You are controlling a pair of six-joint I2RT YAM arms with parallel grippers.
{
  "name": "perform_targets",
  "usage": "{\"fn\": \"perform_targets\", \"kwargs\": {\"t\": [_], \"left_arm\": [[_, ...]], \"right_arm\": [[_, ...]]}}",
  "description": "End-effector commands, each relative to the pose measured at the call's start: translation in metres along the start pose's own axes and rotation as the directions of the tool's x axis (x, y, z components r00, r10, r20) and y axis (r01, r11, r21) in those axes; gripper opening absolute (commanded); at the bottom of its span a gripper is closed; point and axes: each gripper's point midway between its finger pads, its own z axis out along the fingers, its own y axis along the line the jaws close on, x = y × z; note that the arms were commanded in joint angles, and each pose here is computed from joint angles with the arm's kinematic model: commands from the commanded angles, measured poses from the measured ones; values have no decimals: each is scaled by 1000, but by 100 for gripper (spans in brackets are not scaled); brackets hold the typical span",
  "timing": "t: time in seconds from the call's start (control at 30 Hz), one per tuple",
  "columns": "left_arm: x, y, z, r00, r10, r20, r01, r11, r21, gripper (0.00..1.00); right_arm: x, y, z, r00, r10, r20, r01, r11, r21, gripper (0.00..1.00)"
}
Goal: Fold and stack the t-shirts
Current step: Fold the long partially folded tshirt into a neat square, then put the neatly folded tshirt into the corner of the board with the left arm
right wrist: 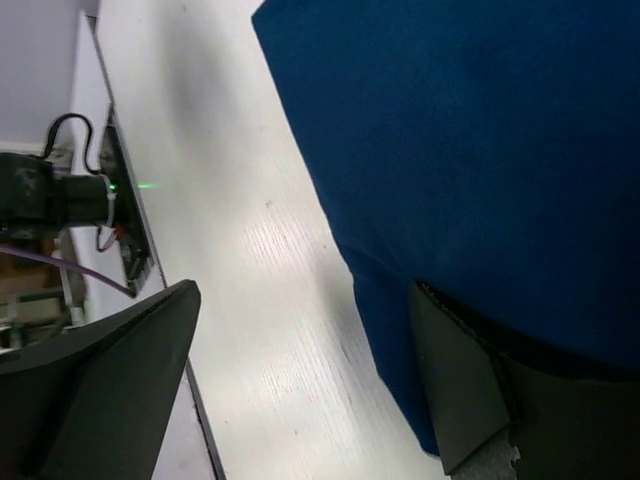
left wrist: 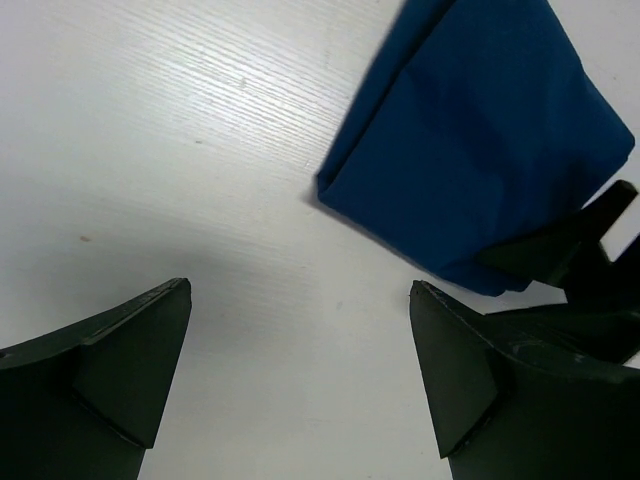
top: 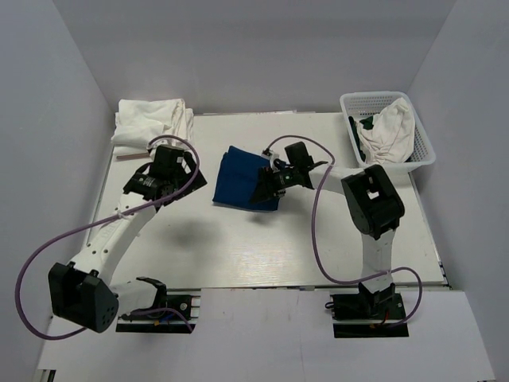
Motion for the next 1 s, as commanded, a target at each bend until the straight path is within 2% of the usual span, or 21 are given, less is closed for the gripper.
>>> {"fn": "perform_targets", "kwargs": {"t": [0.0,0.07,0.1,0.13,0.2,0.23,0.3,0.33,0.37,0.4,0.43,0.47,0.53,0.57,0.6,0.87,0.97], "left_arm": [[-10,-32,13,998,56,-6,-55,992,110,100],[-7,-38,25,994,108,-33,-104,989,106,100],[-3,-45,31,991,128,-50,-121,985,121,100],[3,-46,46,983,162,-88,-152,982,110,100],[1,-51,63,981,173,-93,-163,981,100,100],[4,-53,79,974,193,-118,-184,979,85,100],[-2,-62,94,971,210,-113,-201,976,89,100],[-1,-66,101,967,226,-118,-214,971,103,100],[9,-63,117,954,262,-144,-249,963,103,100],[7,-74,123,951,281,-132,-261,954,146,100],[8,-79,129,944,301,-131,-278,946,170,100],[21,-77,142,927,337,-167,-305,933,190,100],[21,-85,154,910,386,-152,-347,909,232,100],[21,-87,160,894,425,-142,-383,890,248,100],[19,-90,165,887,441,-137,-400,882,250,100],[36,-79,209,787,591,-179,-542,800,258,98],[52,-74,217,776,593,-217,-534,799,276,86]], "right_arm": [[-25,30,-32,986,-160,53,157,986,56,90],[-35,49,-40,970,-232,78,230,973,30,90],[-44,72,-51,953,-282,110,283,959,9,90],[-48,80,-56,944,-305,127,307,952,0,90],[-46,92,-66,932,-331,151,332,943,15,90],[-62,113,-83,877,-424,227,423,905,57,90],[-52,94,-88,867,-434,247,403,900,165,90],[-70,102,-109,808,-499,315,422,862,282,90],[-74,103,-117,789,-516,335,418,849,324,90],[-63,91,-118,802,-502,323,388,850,357,90],[-74,92,-139,766,-535,357,354,814,460,90],[-68,85,-142,776,-532,338,339,804,488,90],[-69,87,-157,754,-564,337,330,769,547,90],[-65,79,-161,771,-550,323,297,758,581,90],[-65,79,-166,763,-564,317,298,741,602,90],[-49,71,-168,788,-556,264,304,724,619,90],[-46,64,-167,800,-546,249,293,718,631,90]]}}
